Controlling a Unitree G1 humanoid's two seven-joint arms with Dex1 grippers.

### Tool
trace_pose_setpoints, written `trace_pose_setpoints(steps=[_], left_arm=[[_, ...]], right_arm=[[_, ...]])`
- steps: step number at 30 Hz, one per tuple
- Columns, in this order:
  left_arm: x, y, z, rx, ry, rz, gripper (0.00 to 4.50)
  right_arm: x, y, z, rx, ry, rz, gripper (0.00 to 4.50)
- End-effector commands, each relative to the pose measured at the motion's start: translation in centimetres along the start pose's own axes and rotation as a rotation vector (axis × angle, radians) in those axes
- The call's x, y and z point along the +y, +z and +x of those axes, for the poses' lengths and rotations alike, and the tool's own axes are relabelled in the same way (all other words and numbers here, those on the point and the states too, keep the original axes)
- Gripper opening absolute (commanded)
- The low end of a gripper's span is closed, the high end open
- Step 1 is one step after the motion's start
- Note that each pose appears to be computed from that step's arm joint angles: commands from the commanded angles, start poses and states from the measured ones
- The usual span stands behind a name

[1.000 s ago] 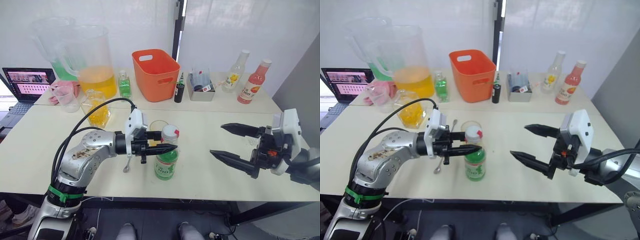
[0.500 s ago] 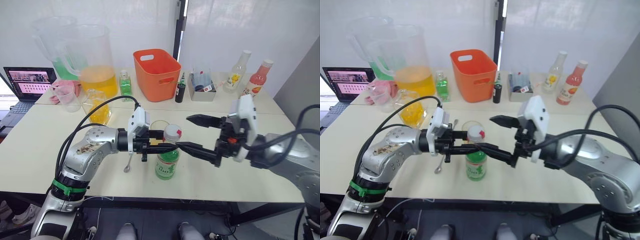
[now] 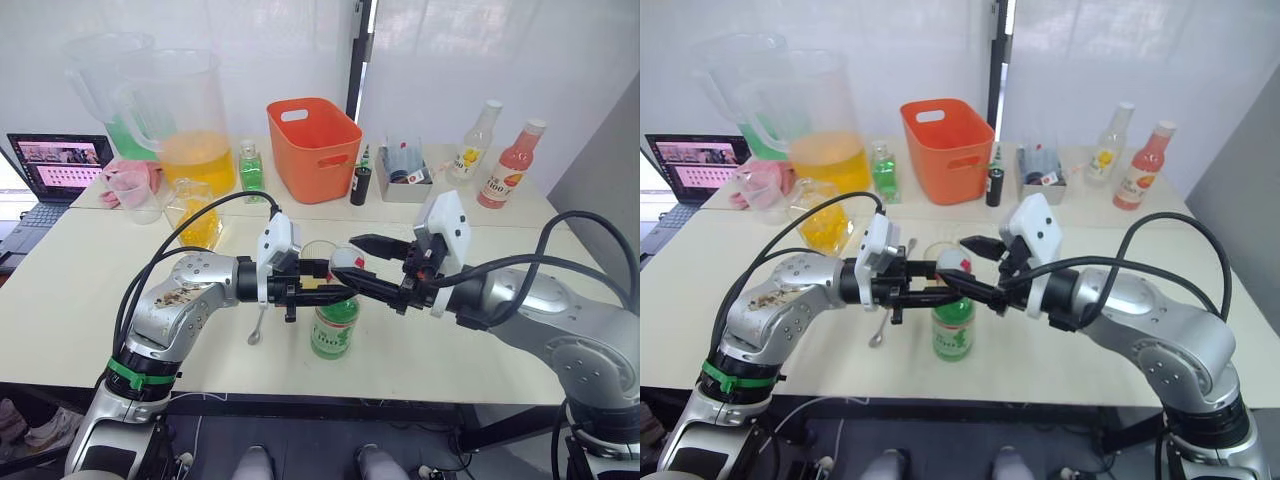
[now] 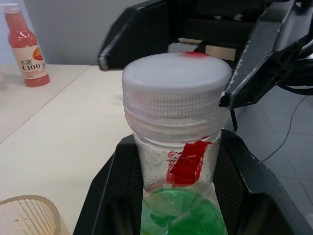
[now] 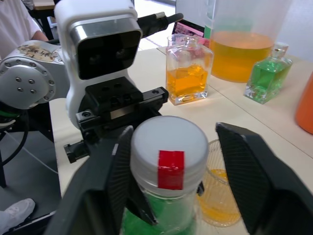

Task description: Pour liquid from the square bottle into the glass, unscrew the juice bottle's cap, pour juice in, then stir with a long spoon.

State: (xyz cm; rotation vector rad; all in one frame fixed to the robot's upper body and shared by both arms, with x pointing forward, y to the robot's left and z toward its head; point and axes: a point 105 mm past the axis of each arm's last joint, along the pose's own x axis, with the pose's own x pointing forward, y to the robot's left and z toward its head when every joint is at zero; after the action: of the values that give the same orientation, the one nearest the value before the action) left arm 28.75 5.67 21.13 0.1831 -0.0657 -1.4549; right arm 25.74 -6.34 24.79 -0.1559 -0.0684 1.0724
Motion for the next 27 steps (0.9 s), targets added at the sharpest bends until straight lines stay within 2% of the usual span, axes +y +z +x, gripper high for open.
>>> trace_pose_setpoints(steps=[1,5,12,15,20,23,27], left_arm=[[-0.4,0.6,0.2,-0.014,-0.01,0.032,1.45],[-0.5,0.6,0.1,-0.011,-0.01,0.042,1.45],[-0.7,0.9,-0.3,0.0,-0.026,0.065,1.45],[-0.8,0.9,-0.5,0.006,-0.023,0.073,1.45],[-0.9,1.0,-0.8,0.022,-0.019,0.096,1.45],[-0.8,1.2,-0.9,0.029,-0.017,0.113,1.45],[-0.7,1.3,-1.0,0.035,-0.017,0.117,1.45]], right_arm=[[0.0,0.5,-0.1,-0.015,-0.003,-0.011,1.66],[0.3,0.4,0.1,-0.008,0.039,-0.001,1.66],[0.8,-0.3,0.6,0.037,0.243,-0.006,1.66],[1.9,0.2,0.6,0.024,0.469,-0.09,1.66],[0.5,0.0,1.3,0.049,0.687,-0.152,1.66],[-1.0,-0.2,2.0,0.063,0.738,-0.176,1.66],[-1.4,-0.3,2.1,0.087,0.827,-0.228,1.66]])
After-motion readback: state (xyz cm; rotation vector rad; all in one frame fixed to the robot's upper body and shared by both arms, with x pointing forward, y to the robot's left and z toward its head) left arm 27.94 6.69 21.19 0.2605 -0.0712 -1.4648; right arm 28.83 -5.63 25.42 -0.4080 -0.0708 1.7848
